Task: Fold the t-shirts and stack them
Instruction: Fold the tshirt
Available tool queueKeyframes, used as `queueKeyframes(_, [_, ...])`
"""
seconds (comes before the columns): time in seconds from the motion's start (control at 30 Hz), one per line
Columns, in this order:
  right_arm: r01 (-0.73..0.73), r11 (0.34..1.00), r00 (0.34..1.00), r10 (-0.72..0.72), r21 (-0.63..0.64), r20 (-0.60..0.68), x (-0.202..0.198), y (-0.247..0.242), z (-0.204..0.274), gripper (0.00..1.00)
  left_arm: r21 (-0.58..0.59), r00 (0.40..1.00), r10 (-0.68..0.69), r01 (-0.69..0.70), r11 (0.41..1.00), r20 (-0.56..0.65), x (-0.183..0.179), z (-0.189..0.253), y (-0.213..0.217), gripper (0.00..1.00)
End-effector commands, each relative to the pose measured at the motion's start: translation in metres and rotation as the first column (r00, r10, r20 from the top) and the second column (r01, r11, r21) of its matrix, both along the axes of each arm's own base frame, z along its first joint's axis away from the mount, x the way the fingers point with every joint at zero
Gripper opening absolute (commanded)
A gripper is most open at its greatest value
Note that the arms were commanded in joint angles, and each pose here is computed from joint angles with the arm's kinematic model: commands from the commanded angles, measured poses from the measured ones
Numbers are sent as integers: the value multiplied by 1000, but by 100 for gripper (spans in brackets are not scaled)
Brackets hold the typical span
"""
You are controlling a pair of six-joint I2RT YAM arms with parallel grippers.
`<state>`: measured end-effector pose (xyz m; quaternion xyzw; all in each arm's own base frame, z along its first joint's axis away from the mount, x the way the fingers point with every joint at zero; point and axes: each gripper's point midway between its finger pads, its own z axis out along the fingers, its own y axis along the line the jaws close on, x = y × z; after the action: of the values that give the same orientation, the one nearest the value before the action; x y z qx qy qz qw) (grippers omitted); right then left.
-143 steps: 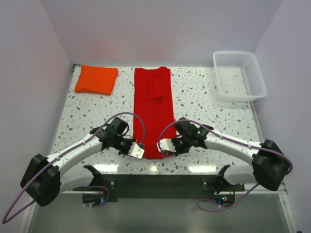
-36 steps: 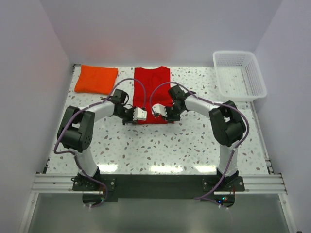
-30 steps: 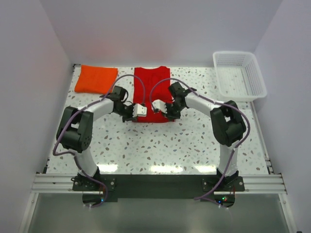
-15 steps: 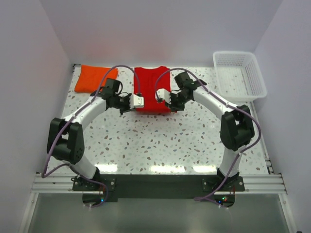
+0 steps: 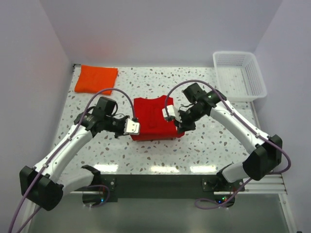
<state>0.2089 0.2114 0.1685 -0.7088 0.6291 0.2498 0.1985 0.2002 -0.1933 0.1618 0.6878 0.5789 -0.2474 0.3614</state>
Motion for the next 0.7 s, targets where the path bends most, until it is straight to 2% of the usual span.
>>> queueKeyframes(0.0, [-6,1000,998,7,19,-62,-19,-4,26,0,-14,999,11,-11,1000,-52,-14,25,2,0])
queueKeyframes(0.17, [-31,999,998,31,-8,-62,15,3,25,0,20,998,23,-22,1000,-52,15,29,-2,0])
queueKeyframes(0.3, [-21,1000,997,21,-6,-76,52,7,28,0,7,999,44,-44,999,-25,53,33,-1,0])
queueKeyframes(0.43, [-36,999,992,31,-38,-126,85,8,6,0,12,996,77,-76,997,-43,94,25,10,0])
queueKeyframes(0.47, [-46,999,995,43,-25,-94,97,10,11,0,12,995,82,-81,997,-62,108,21,9,0])
queueKeyframes(0.53, [-44,998,991,39,-44,-125,113,9,-8,0,24,990,93,-91,996,-110,125,6,12,0])
queueKeyframes(0.57, [-45,998,993,41,-42,-108,124,11,-7,0,15,991,92,-91,996,-92,138,13,10,0])
queueKeyframes(0.67, [-56,997,992,49,-56,-118,147,13,-29,0,32,988,104,-101,994,-116,165,-5,11,0])
